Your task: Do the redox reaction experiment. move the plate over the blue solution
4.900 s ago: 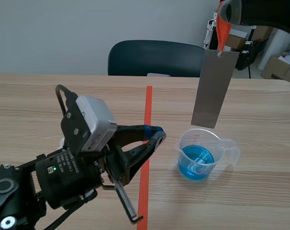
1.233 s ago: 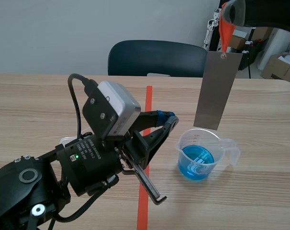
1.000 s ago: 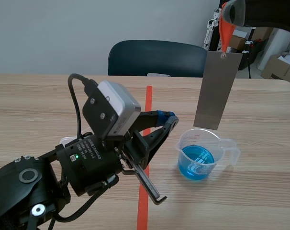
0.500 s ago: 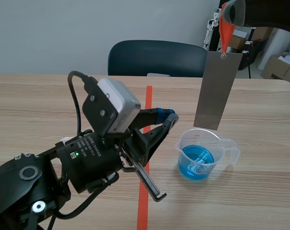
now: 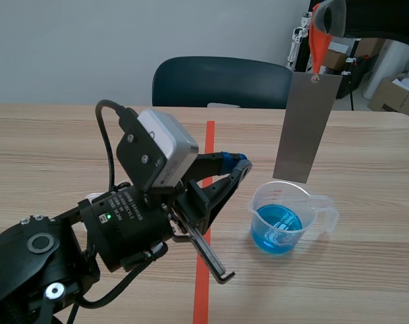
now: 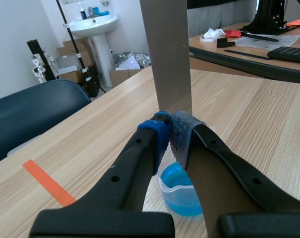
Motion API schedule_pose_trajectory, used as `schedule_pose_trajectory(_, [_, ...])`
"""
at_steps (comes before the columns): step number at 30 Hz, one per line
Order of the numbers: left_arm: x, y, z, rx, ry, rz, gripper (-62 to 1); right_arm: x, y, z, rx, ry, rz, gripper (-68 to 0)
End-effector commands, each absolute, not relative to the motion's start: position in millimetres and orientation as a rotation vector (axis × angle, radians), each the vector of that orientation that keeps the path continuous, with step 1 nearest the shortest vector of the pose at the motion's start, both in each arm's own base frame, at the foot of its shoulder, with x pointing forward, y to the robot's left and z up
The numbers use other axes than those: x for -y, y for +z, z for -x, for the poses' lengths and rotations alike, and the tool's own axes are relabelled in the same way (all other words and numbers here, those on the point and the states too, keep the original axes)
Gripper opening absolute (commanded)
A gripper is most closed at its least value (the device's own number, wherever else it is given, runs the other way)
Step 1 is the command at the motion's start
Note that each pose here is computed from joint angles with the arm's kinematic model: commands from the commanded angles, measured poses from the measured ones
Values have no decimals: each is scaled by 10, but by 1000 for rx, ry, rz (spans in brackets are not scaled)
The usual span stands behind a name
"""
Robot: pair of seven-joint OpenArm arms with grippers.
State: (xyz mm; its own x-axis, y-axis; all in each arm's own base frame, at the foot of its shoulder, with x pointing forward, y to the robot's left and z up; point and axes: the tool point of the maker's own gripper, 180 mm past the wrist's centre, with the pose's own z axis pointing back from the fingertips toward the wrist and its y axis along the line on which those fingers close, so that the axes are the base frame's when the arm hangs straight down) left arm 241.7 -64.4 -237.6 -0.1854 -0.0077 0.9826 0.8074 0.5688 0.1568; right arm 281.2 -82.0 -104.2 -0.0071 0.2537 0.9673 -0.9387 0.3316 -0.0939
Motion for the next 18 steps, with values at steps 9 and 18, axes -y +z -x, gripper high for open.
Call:
schedule_pose_trajectory(9, [654, -2294, -2433, 1631, -826, 702, -569, 843, -830, -2855, 1268, 1107, -730, -678])
schedule_pose_trajectory(18, [619, -2345, -2422, 1609, -846, 694, -569, 844, -836, -2856, 1266, 1108, -728, -678])
